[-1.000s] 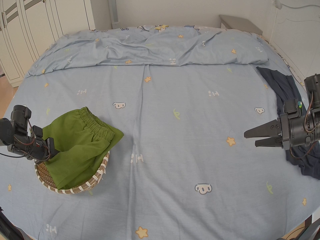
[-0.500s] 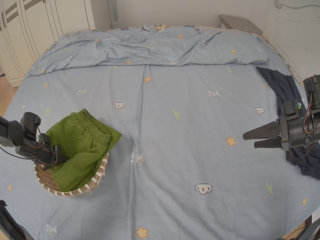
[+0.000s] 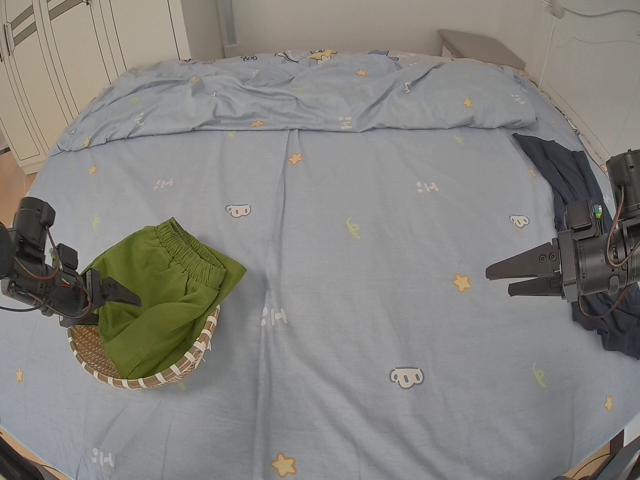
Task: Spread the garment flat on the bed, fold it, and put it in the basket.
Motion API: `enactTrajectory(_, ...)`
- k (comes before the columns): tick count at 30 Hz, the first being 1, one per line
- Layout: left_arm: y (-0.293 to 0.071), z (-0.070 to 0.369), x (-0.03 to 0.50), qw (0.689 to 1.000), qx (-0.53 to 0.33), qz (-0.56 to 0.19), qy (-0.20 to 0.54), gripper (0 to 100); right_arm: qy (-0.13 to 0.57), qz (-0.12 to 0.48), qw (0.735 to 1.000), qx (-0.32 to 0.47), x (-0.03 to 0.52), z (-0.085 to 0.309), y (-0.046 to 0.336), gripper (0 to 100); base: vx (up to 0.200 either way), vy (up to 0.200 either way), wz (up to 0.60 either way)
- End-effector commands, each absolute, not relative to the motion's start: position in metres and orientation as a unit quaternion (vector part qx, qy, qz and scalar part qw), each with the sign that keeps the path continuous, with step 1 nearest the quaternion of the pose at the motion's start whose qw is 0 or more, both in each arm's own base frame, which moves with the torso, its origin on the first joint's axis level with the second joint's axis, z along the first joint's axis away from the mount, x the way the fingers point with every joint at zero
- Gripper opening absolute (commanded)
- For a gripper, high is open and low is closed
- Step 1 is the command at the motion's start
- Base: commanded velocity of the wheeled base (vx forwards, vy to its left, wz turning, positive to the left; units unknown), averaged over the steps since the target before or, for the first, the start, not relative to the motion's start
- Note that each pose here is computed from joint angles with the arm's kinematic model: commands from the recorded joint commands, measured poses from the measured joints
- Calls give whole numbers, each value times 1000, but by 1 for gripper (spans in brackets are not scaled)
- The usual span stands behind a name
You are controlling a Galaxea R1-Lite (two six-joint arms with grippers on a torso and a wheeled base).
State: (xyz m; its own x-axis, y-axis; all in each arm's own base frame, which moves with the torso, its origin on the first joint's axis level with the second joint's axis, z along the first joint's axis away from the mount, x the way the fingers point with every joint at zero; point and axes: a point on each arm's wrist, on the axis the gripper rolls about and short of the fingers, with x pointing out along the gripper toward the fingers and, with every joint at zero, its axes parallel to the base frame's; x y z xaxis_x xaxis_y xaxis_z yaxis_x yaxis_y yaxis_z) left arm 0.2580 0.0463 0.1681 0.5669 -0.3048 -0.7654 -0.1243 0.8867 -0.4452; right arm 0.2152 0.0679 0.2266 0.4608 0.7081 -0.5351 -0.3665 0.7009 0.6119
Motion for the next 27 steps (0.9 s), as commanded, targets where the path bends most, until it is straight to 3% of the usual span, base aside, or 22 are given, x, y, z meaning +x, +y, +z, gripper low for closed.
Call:
enactTrajectory(1, 39, 216, 221, 888, -214, -58, 404, 100, 406, 325, 828, 210, 215, 227, 68, 100, 0, 0, 0)
enactTrajectory(7, 25, 237, 194, 910, -185, -66, 364, 100, 397, 325, 835, 198, 207, 227, 66, 100, 0, 0, 0)
enactTrajectory(11, 11, 249, 159, 931, -156, -67, 324, 100, 318, 351, 868, 149, 164, 236, 52, 100, 0, 0, 0)
enactTrajectory(14, -7, 251, 122, 947, -129, -109, 272, 100, 263, 361, 886, 122, 124, 221, 40, 100, 0, 0, 0)
enactTrajectory(19, -12, 224, 62, 965, -128, -99, 205, 100, 181, 365, 906, 113, 49, 181, 23, 100, 0, 0, 0)
enactTrajectory(27, 2, 173, -5, 985, -128, -40, 113, 100, 127, 358, 915, 139, 2, 140, 13, 100, 0, 0, 0)
